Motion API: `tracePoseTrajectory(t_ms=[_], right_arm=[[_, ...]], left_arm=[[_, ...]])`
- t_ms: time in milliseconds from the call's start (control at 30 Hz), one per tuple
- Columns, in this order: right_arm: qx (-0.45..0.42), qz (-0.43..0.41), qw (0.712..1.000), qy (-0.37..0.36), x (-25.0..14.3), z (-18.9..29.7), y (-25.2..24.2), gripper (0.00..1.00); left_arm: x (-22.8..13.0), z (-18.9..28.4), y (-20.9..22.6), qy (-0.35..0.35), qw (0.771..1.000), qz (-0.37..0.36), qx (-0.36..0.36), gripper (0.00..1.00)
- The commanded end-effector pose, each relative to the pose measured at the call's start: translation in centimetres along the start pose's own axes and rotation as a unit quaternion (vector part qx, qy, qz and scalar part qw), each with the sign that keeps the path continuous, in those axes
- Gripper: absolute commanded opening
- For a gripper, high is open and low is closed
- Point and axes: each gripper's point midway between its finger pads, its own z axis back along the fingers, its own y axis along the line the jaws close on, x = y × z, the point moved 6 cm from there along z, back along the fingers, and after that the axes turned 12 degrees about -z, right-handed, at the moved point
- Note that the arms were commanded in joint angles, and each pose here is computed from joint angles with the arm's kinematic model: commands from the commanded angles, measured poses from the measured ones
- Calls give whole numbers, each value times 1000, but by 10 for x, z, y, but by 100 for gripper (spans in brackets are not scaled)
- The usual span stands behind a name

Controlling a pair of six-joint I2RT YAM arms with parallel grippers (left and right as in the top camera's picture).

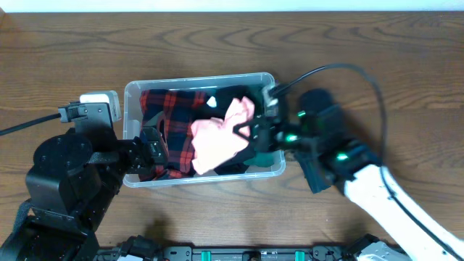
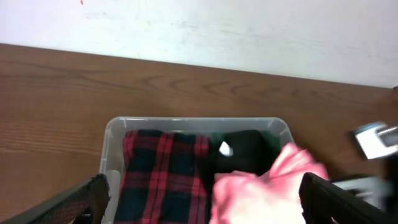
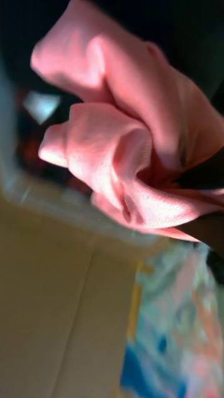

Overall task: Pack container
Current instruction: 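Place the pink shirt in the bin's lower right and release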

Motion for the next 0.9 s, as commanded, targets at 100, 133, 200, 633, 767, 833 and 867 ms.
tracePoseTrajectory(t_ms=[100, 133, 200, 633, 767, 833, 867], right_arm=[[-136, 24, 990, -18, -15, -22, -65, 1], [-152, 30, 988, -12, -18, -21, -72, 1], [-180, 39, 983, -7, -22, -16, -80, 1], [-123, 157, 980, -12, -25, 13, -38, 48], [-96, 186, 975, -75, -17, 42, -8, 58], [-104, 187, 969, -121, -9, 61, -3, 61], [-116, 181, 965, -152, -3, 74, -3, 63]], left_arm=[[3, 2, 2, -5, 1000, -5, 6, 98], [3, 2, 2, -5, 1000, -5, 6, 98], [3, 2, 2, -5, 1000, -5, 6, 98], [3, 2, 2, -5, 1000, -5, 6, 98], [3, 2, 2, -5, 1000, -5, 6, 98], [3, 2, 2, -5, 1000, -5, 6, 98], [3, 2, 2, -5, 1000, -5, 6, 98]])
